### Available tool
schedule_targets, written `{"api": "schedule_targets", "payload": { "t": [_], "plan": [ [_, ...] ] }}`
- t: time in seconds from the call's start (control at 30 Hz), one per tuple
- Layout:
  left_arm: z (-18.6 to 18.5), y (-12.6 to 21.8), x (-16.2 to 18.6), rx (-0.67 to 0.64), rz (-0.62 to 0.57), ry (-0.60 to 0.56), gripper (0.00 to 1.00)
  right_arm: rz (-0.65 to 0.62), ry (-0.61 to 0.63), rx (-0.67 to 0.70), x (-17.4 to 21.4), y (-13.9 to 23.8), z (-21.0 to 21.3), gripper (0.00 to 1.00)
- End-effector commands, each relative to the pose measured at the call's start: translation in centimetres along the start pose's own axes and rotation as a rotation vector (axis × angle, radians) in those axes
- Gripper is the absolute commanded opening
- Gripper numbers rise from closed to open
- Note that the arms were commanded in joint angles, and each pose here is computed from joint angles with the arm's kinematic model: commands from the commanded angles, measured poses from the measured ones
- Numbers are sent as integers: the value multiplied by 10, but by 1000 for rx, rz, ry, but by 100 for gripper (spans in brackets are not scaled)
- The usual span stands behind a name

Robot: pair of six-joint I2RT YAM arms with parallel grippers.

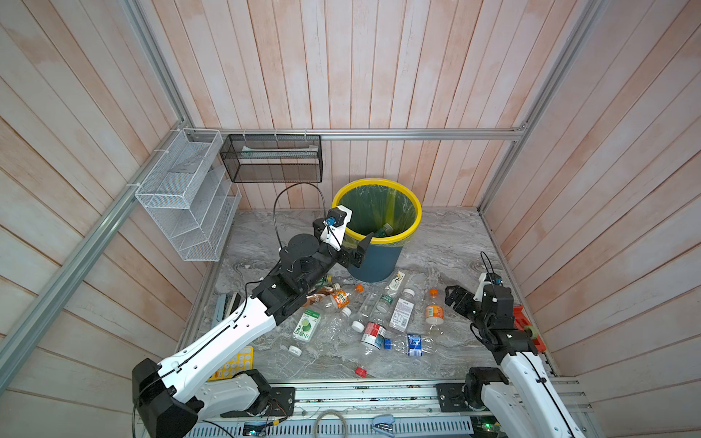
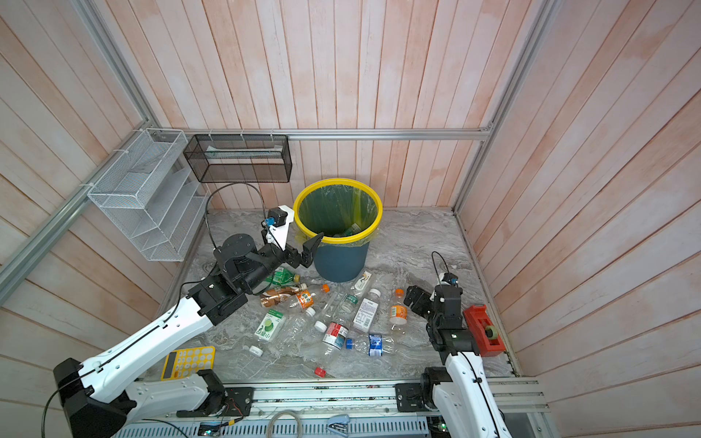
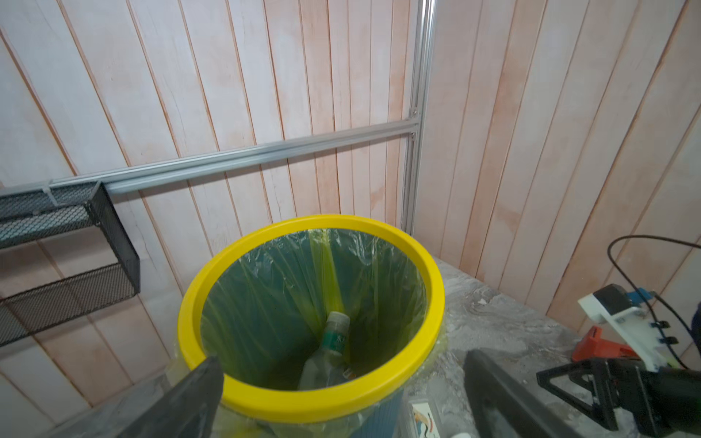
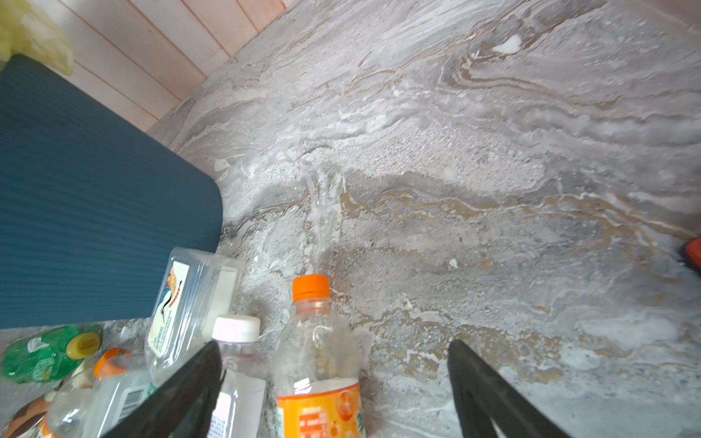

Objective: Throw the plastic bottles in the bin
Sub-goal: 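Carry the tea bottle over the bin and open the left gripper, then grasp the orange-capped juice bottle with the right gripper while the left withdraws, then lift the juice bottle over the bin and release it with the right gripper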

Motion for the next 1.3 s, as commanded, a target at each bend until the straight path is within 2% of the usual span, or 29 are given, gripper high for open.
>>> {"api": "schedule_targets", "payload": {
  "t": [0.0,0.13,0.33,0.57,0.73,0.87,1.07,1.27],
  "plan": [
    [2,15,-6,-19,-41,51,100,92,-11,-5,27,-4,3,92],
    [1,20,15,-17,-3,90,100,133,3,-22,41,-9,11,90],
    [3,23,44,-41,49,143,100,204,35,30,65,-17,13,84],
    [14,33,63,-97,78,164,100,229,77,53,73,-25,16,78],
    [23,41,74,-147,92,176,100,237,105,58,73,-32,18,66],
    [30,47,82,-186,96,188,100,242,124,62,73,-36,20,63],
    [42,57,89,-250,88,207,100,191,115,32,62,-34,26,51],
    [61,68,102,-331,91,238,100,-27,117,-36,12,-6,42,51]
  ]
}}
Point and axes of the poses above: each gripper's point midway between its finger pads, its own y axis back along the fingers, its own z axis along the line the jaws close on, x = y × z, the point moved 4 cm from there along y, back along the fingers, and after that the axes turned 13 degrees about y, right-handed, at the moved point
